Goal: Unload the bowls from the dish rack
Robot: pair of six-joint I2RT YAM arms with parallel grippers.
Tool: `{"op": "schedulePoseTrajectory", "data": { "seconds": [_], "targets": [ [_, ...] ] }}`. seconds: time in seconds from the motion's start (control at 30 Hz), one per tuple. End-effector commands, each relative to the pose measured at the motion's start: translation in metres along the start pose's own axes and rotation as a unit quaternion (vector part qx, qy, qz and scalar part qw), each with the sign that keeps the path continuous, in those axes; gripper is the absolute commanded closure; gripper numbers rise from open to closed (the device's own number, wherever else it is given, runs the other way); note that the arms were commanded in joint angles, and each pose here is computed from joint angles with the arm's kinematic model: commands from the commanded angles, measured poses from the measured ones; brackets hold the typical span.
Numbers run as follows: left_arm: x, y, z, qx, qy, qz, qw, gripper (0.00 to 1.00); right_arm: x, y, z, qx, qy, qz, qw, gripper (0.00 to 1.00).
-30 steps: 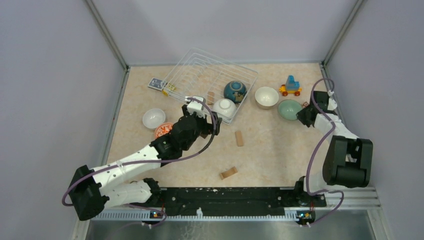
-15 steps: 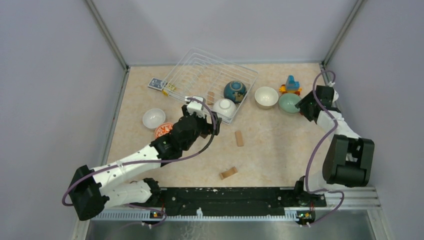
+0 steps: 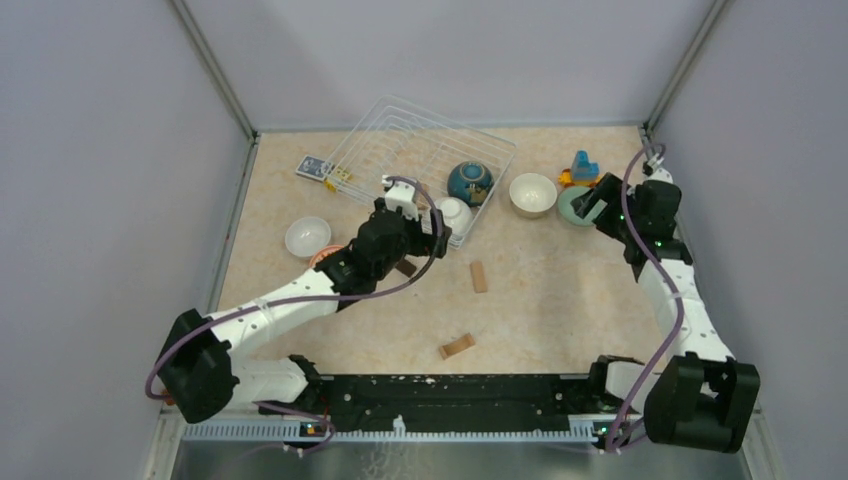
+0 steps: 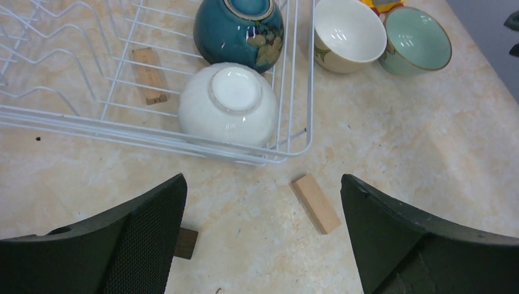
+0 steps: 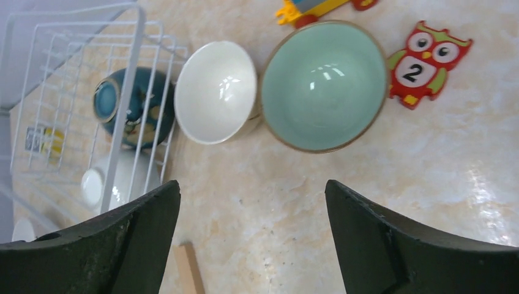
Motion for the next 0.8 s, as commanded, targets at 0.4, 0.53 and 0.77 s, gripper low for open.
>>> {"op": "schedulePoseTrajectory", "data": {
  "seconds": [0.4, 0.53, 0.77],
  "targets": [
    [0.029, 0.069, 0.014, -0.016, 0.061, 0.107, 0.992, 0.08, -0.072, -0.048, 0.040, 0.147, -0.089, 0.051, 0.984, 0.12],
    [0.019, 0.088, 0.032, 0.005, 0.063, 0.140, 0.988, 0.12, -0.077, -0.054, 0.039, 0.152, -0.088, 0.057, 0.983, 0.07],
    [-0.007, 0.113, 0.045, -0.012, 0.051, 0.194, 0.980, 0.21, -0.070, -0.062, 0.044, 0.163, -0.082, 0.031, 0.983, 0.03]
  ]
}}
Point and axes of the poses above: each gripper's point midway between its finger pads, its own y axis out along the fingers, its own z axis along the line the jaws close on, x = y × z, the point moved 2 cm from there along -y, back along the fingers, and after that the axes turned 10 degrees about y, right-handed, at the moved point
